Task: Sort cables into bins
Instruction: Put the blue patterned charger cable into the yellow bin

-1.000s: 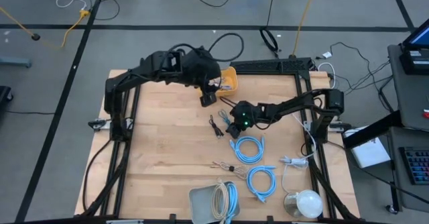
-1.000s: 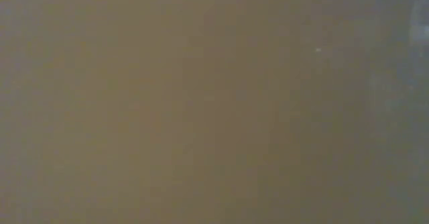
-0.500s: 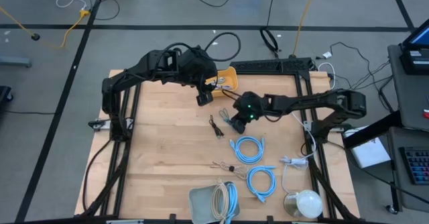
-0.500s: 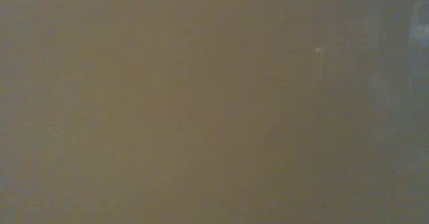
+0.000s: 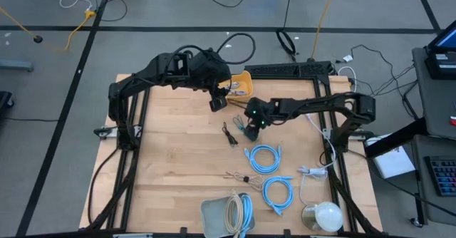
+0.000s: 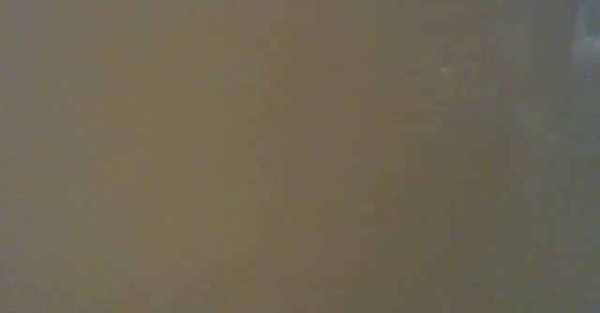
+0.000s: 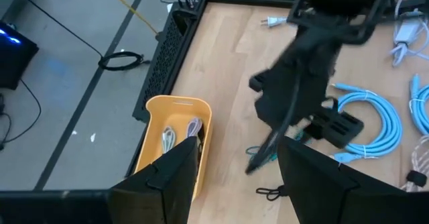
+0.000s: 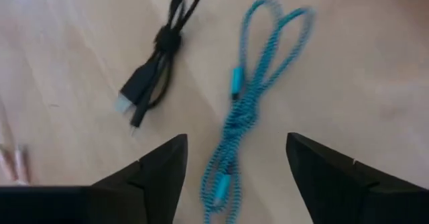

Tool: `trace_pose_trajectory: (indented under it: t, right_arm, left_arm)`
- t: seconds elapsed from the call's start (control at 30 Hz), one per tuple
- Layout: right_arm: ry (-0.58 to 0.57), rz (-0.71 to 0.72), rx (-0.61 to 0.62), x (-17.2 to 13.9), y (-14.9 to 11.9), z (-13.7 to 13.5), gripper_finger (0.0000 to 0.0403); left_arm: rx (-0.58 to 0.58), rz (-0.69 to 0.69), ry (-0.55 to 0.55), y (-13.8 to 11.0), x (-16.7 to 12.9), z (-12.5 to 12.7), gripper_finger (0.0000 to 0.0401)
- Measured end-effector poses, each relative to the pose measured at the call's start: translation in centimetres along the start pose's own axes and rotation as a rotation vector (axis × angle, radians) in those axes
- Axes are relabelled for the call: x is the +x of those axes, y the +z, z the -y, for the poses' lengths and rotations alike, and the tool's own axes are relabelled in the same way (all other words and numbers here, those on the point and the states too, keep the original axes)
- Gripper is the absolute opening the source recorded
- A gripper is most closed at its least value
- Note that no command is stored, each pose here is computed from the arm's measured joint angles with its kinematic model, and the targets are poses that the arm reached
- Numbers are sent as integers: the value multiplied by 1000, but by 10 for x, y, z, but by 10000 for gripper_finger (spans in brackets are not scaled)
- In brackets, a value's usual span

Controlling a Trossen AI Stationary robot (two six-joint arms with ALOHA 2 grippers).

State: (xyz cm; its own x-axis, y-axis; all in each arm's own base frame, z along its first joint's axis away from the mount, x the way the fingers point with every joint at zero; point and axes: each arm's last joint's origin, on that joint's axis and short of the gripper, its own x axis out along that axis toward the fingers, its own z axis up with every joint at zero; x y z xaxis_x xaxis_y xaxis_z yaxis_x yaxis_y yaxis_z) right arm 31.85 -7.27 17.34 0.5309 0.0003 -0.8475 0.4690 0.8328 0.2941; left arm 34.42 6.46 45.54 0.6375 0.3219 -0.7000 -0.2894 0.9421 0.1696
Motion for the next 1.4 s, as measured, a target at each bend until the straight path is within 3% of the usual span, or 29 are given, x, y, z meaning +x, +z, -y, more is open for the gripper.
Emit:
trace_pose_trajectory:
  t: [0.2,0.9,1.4]
  right_arm:
    - [4,-18,12,16,-2,0,252]
    - [-13,-15,12,43,-4,4,184]
    - [-38,3,-4,43,-3,4,31]
  left_arm:
    - [4,-6,-1,-1,0,3,211]
    - [12,-28,8,-3,-1,5,211]
    - [14,-30,12,-3,-1,6,211]
